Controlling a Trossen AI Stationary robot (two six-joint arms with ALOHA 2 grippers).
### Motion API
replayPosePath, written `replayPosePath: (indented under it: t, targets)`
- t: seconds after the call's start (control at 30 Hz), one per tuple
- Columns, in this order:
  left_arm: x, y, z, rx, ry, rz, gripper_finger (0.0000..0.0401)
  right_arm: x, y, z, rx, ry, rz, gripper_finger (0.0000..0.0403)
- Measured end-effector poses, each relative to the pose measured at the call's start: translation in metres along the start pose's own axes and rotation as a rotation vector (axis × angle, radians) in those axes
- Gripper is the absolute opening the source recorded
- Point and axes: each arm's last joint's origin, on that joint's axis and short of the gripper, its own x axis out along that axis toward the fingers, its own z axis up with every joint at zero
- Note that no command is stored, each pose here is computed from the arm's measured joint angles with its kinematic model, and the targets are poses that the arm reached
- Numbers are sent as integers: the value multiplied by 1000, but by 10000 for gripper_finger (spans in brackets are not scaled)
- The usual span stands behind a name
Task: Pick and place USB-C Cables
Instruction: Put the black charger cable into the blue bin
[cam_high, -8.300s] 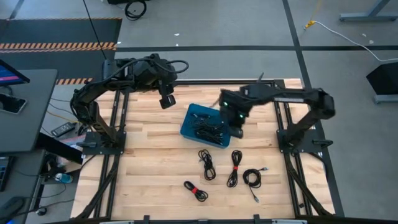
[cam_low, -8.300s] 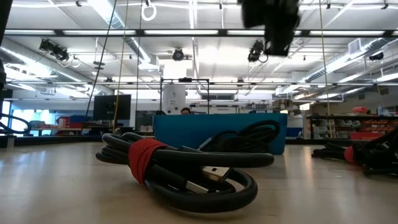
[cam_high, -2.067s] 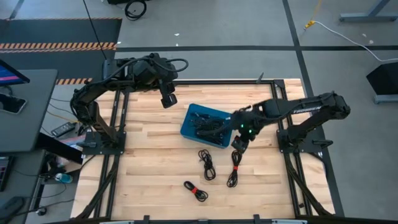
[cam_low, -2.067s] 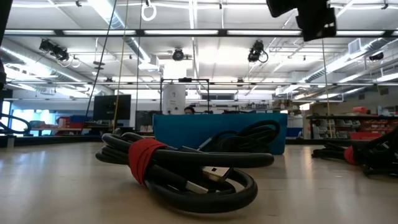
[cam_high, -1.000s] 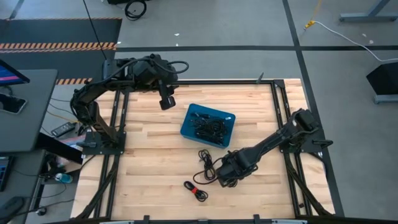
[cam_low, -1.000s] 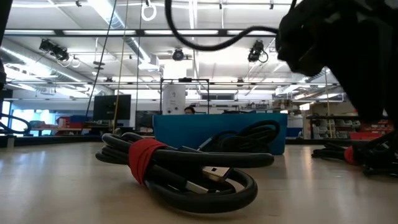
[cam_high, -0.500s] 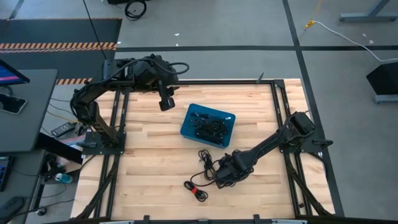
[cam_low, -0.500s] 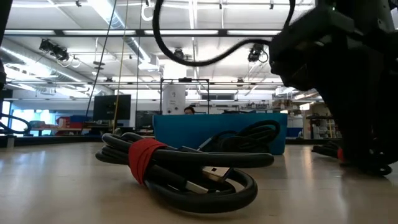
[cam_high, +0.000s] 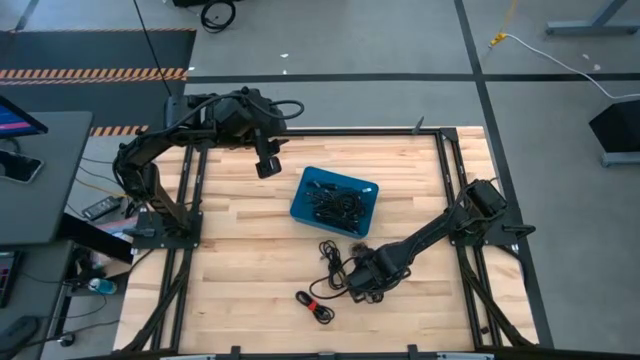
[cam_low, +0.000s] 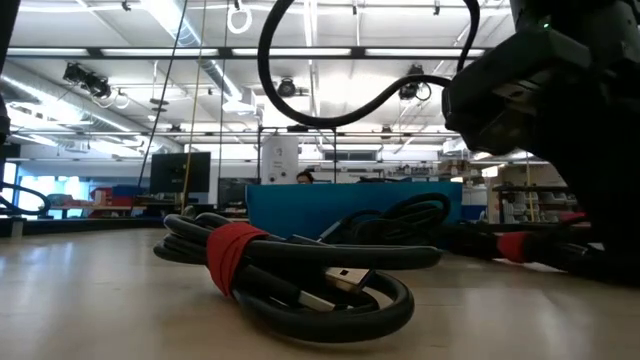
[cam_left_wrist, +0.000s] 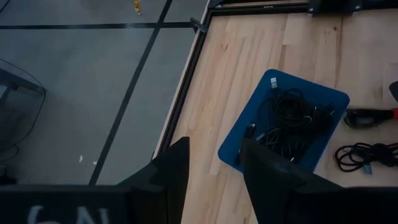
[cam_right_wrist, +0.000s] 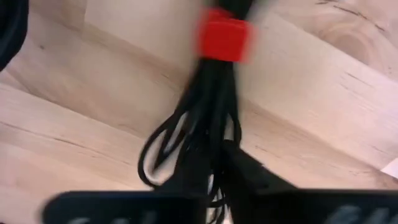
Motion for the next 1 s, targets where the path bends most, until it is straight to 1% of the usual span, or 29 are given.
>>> replayPosePath:
  t: [0.03, 0.17, 0.3, 0.43, 0.6, 0.7, 0.8, 0.9, 1.0]
  targets:
    - [0, 0, 0, 0, 0, 0, 151, 0, 0, 0, -14, 0, 1, 15]
    - [0, 0, 0, 0, 0, 0, 151, -2, 0, -1, -55, 10, 4, 10]
    - [0, 0, 0, 1, 0, 0, 151, -14, 0, -3, -73, 11, 42, 9]
    - [0, 0, 0, 15, 0, 0, 151, -41, -5, -6, -83, -34, 110, 9]
    - [0, 0, 0, 15, 0, 0, 151, -88, -17, -9, -137, -178, 253, 9]
    - [0, 0, 0, 16, 0, 0, 151, -116, -27, -7, -202, -279, 334, 9]
    - [0, 0, 0, 16, 0, 0, 151, -140, -38, -1, -279, -344, 388, 9]
    - [0, 0, 0, 16, 0, 0, 151, -156, -48, 11, -368, -360, 401, 9]
    - [0, 0, 0, 16, 0, 0, 151, -165, -56, 29, -464, -330, 391, 9]
